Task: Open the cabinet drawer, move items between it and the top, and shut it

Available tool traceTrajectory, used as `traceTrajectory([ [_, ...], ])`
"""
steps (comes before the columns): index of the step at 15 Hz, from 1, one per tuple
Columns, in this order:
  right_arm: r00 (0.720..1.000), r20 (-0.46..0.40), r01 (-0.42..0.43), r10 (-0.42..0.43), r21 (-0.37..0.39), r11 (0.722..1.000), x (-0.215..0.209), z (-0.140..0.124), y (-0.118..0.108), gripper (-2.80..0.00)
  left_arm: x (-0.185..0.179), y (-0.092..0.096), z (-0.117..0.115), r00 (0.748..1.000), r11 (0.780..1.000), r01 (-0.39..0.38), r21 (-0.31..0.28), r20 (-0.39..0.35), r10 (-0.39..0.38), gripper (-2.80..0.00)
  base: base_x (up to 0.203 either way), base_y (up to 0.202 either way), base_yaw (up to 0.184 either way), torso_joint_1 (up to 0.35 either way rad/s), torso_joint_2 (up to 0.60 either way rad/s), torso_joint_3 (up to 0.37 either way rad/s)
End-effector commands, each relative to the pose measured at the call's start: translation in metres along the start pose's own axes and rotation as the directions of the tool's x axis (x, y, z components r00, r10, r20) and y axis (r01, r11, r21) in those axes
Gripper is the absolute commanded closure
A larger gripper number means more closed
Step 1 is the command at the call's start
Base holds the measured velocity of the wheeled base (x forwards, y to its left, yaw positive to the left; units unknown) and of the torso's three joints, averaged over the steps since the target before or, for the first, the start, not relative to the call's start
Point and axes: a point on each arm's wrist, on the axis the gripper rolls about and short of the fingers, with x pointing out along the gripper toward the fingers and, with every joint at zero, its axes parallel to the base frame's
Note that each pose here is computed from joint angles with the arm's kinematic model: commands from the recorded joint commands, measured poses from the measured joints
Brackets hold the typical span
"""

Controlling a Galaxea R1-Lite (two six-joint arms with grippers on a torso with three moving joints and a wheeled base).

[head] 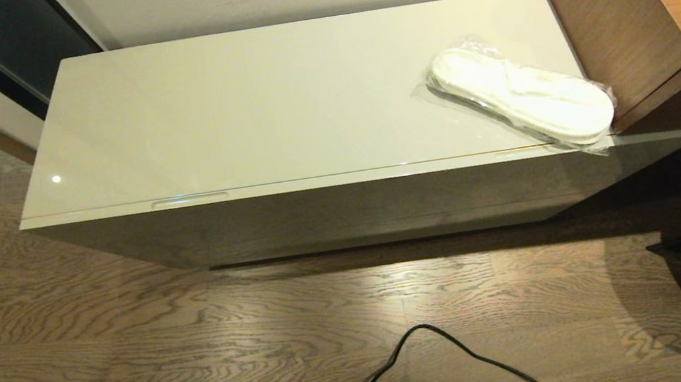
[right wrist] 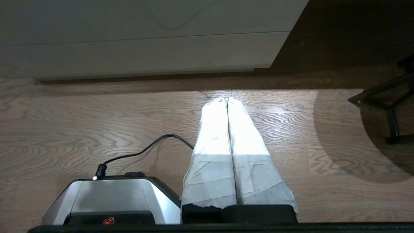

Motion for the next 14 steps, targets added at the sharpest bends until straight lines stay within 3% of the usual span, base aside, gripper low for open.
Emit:
traceTrajectory([
  [1,1.000,-0.004,0.000,0.000,0.000,1.000,0.0003,-0.0008,0.0000,0.00,0.0001,0.0000,0.0000,1.000,1.000,-0.001,0.000,-0.002,0.001,0.00,0.000,0.000,0.000,0.000,0.00,0.000],
  [14,1.000,-0.004,0.000,0.000,0.000,1.000,0.0003,-0.0008,0.0000,0.00,0.0001,0.0000,0.0000,1.000,1.000,-0.001,0.000,-0.002,0.001,0.00,0.000,0.000,0.000,0.000,0.00,0.000],
])
